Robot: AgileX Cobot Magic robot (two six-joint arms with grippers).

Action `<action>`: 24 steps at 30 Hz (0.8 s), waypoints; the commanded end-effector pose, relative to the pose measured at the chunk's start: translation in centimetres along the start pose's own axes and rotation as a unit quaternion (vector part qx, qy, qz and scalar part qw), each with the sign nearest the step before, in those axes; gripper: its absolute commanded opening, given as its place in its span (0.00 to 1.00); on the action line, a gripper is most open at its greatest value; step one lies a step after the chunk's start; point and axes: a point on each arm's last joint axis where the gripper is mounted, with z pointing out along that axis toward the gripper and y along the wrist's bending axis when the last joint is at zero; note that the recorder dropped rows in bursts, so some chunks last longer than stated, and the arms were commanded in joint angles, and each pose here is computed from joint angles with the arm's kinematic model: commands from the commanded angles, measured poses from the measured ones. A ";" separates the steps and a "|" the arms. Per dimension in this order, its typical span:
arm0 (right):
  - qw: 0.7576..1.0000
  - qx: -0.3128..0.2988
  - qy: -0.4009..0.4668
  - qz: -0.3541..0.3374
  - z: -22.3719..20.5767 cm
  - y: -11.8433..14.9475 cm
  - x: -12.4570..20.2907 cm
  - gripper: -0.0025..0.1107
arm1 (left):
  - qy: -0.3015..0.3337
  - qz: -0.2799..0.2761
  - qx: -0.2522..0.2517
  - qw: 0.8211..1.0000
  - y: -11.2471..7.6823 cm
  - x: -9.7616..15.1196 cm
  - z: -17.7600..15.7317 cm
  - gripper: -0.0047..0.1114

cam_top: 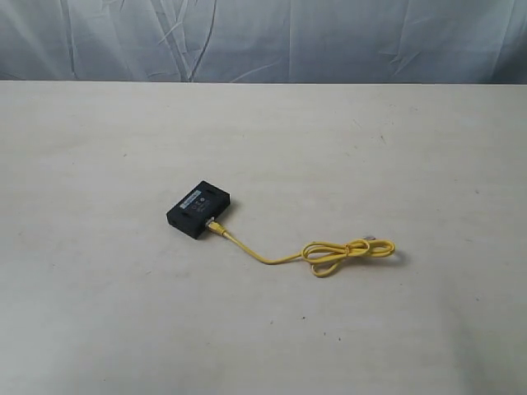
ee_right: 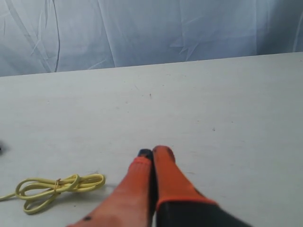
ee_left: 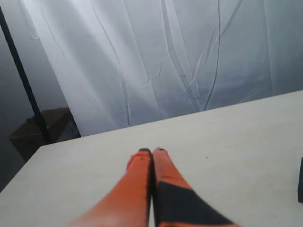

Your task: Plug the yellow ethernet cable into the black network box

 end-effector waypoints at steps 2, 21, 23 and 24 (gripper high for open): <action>1.000 -0.006 -0.008 0.013 0.0 0.1 -0.1 0.02 | 0.014 0.004 0.000 1.000 -0.3 1.6 0.2 0.04; 1.000 -0.009 -0.008 0.023 0.0 0.2 -0.1 0.02 | 0.071 -0.112 -0.024 0.991 0.0 2.9 0.2 0.04; 1.000 -0.009 -0.008 0.023 0.0 0.2 -0.1 0.02 | 0.071 -0.118 -0.024 0.990 0.0 2.9 0.2 0.04; 1.000 -0.009 -0.008 0.023 0.0 0.2 -0.1 0.02 | 0.071 -0.120 -0.023 0.990 0.0 2.9 0.2 0.04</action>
